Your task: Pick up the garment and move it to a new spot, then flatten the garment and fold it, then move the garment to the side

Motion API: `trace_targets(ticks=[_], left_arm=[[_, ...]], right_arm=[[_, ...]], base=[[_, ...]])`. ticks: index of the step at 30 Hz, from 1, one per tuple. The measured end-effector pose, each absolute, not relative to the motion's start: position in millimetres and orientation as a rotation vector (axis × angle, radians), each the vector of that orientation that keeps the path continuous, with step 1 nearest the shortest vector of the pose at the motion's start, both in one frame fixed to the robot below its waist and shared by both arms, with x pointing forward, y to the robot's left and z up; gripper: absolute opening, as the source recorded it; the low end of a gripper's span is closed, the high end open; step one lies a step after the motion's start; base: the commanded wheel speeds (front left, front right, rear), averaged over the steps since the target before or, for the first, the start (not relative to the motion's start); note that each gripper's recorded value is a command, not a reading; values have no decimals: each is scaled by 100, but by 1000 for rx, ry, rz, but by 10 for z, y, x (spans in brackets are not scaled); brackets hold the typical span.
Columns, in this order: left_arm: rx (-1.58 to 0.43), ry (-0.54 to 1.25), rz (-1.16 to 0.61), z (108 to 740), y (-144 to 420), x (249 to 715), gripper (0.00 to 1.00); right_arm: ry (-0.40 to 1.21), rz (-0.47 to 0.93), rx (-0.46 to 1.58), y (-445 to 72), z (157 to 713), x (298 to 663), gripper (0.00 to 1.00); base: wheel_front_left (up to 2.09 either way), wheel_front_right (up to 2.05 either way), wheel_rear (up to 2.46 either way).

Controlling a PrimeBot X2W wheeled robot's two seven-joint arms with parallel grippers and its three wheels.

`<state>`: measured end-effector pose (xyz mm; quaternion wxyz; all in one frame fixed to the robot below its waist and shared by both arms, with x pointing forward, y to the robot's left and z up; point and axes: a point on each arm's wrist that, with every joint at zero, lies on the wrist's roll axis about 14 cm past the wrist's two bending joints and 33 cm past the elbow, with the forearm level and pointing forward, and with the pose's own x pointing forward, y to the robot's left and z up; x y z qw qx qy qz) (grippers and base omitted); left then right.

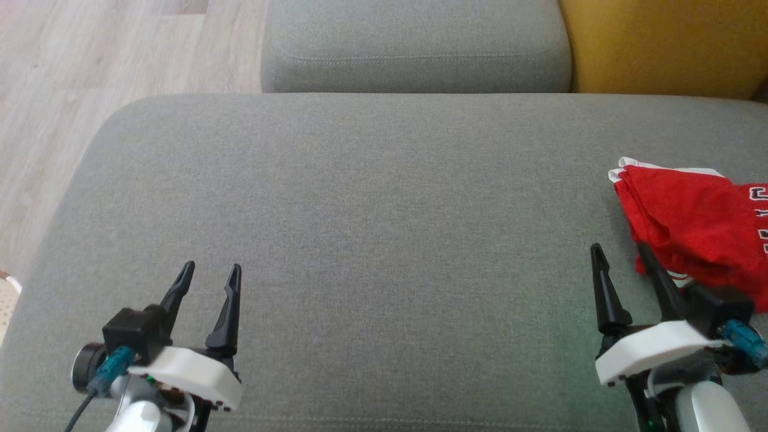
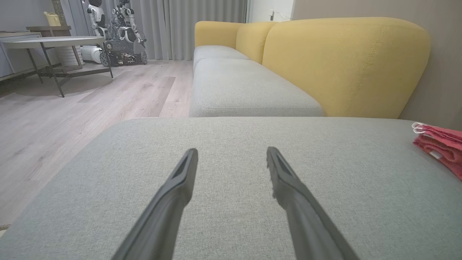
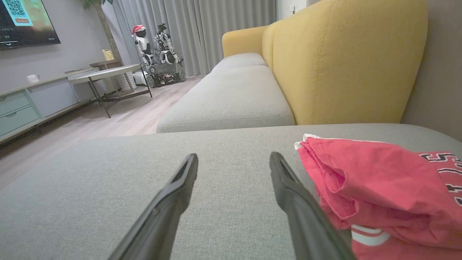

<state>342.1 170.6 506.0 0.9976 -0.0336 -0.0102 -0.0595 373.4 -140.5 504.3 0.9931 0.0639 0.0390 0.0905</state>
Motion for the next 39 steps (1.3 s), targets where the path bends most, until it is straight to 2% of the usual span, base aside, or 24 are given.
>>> trace_targets(ticks=[39], left_arm=[[-59, -8, -116, 5022, 1708, 3406, 100]], right_arm=[[106, 174, 127, -1431, 4994, 3705, 100]], base=[[0, 0, 0]])
